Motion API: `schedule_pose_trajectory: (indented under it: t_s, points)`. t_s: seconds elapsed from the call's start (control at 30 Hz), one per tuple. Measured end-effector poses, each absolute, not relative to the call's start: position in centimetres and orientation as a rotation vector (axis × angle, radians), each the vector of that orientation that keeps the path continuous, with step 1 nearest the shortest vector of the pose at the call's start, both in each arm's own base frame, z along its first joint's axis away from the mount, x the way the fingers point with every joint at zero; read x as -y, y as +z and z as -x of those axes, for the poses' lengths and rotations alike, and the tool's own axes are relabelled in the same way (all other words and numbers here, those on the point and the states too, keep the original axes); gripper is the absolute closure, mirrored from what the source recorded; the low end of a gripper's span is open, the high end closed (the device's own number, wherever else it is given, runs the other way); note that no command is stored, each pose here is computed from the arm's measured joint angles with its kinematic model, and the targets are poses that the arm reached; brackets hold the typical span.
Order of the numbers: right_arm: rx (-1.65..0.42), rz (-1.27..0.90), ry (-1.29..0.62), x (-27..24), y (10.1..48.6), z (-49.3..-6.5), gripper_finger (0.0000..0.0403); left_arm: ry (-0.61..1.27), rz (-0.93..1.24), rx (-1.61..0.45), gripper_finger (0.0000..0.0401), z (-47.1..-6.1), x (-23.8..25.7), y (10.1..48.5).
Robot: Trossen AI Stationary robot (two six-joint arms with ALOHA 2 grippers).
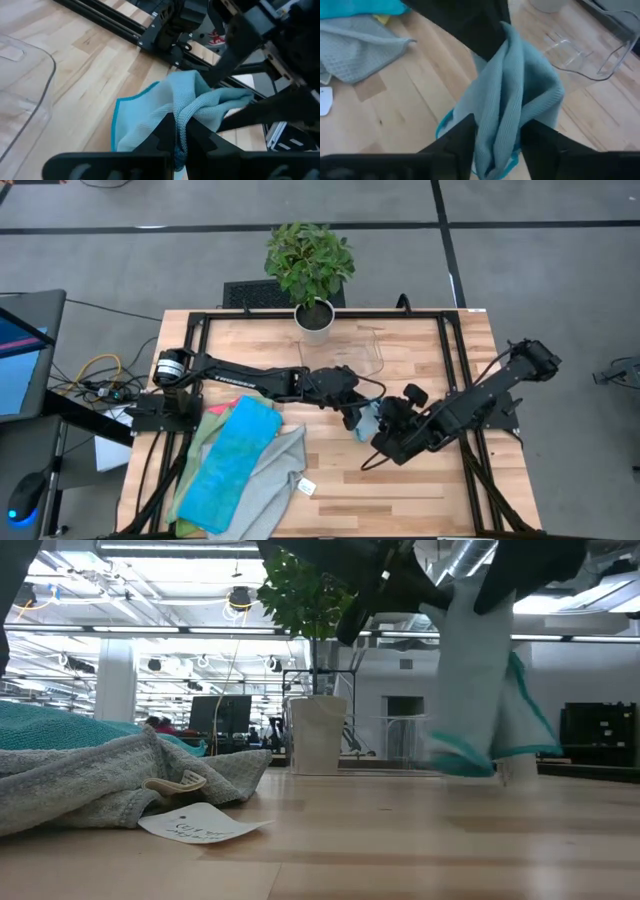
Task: Fold microfiber towels
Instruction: Fold the light blue microfiber cloth
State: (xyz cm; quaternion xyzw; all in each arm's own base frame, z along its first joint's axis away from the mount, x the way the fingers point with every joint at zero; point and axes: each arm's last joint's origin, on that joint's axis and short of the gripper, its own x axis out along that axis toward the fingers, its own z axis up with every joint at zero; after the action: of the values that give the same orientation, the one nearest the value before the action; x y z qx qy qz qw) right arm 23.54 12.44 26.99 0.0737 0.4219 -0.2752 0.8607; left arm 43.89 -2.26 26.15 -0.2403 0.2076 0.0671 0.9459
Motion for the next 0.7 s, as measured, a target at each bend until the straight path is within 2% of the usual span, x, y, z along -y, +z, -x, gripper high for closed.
schedule_pose_trajectory:
  t_s: [0.07, 0.17, 0.2, 0.47, 0.7]
  points:
    - [-0.878, -0.163, -0.570, -12.4, 27.3, -23.3, 0.0285, 0.138, 0.489, -0.423, 0.0397, -43.9, 2.2, 26.1]
    - [-0.878, -0.185, -0.548, -12.2, 27.9, -22.9, 0.0371, 0.137, 0.498, -0.418, 0.0397, -43.9, 2.2, 26.2]
    - [-0.883, -0.192, -0.538, -12.2, 28.0, -22.8, 0.0380, 0.135, 0.506, -0.416, 0.0396, -43.9, 2.2, 26.2]
    - [-0.884, -0.223, -0.432, -12.6, 31.3, -21.3, 0.0380, -0.006, 0.505, -0.439, 0.0366, -44.0, 2.5, 26.5]
    - [-0.924, -0.211, -0.296, -13.4, 33.8, -19.6, 0.0380, -0.132, 0.462, -0.401, 0.0320, -44.6, 2.8, 29.6]
